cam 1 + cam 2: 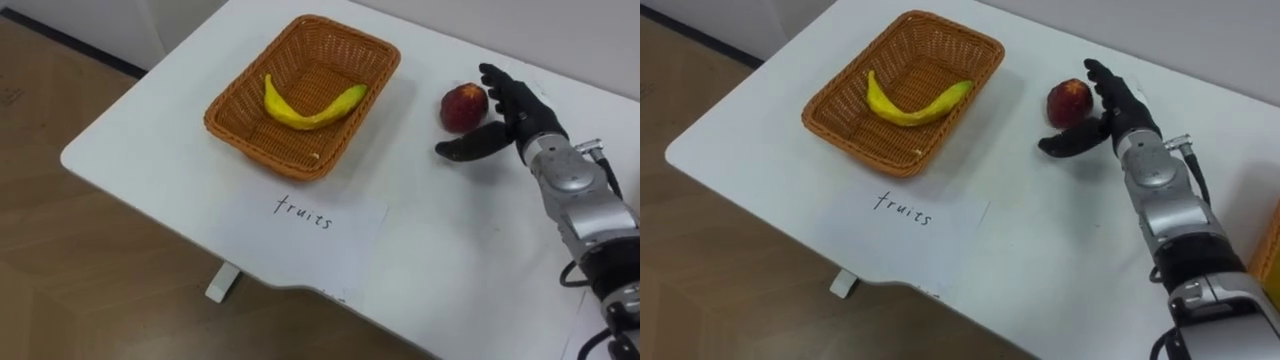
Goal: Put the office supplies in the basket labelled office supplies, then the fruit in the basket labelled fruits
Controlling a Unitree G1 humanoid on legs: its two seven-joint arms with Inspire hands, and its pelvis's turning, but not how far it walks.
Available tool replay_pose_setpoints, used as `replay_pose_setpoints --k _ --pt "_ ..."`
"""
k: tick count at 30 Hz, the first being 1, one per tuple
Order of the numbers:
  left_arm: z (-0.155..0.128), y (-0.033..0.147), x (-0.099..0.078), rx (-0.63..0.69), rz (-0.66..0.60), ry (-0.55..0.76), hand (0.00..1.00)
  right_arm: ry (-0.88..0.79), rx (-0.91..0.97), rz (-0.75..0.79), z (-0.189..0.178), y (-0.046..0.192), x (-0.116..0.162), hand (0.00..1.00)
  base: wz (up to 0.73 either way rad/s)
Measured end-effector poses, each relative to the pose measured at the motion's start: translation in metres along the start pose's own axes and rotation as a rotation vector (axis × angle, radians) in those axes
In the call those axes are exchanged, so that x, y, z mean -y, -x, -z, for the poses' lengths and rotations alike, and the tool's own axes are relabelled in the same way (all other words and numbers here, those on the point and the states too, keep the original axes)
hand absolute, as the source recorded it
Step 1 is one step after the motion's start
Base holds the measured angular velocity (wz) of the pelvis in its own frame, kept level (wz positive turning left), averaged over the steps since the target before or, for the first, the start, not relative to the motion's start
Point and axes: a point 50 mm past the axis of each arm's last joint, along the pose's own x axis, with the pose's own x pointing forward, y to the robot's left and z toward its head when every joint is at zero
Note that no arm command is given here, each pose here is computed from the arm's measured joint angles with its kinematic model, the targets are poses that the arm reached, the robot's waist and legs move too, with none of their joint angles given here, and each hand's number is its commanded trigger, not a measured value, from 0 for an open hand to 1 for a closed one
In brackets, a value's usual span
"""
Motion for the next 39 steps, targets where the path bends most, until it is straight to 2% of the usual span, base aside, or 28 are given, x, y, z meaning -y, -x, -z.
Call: replay_pose_setpoints --k 11,26,39 --pt "-0.002 0.000 0.002 0.011 -0.009 -0.018 0.00 -0.072 0.005 0.015 0.001 -0.001 0.005 0.00 0.01" --pt "-0.015 -0.001 0.005 0.063 -0.003 -0.032 0.00 -0.067 0.064 0.037 -0.010 -0.003 0.010 0.00 0.00" --pt "-0.014 0.000 0.009 0.061 0.007 -0.046 0.00 -0.069 0.047 0.057 -0.014 -0.008 0.016 0.00 0.00"
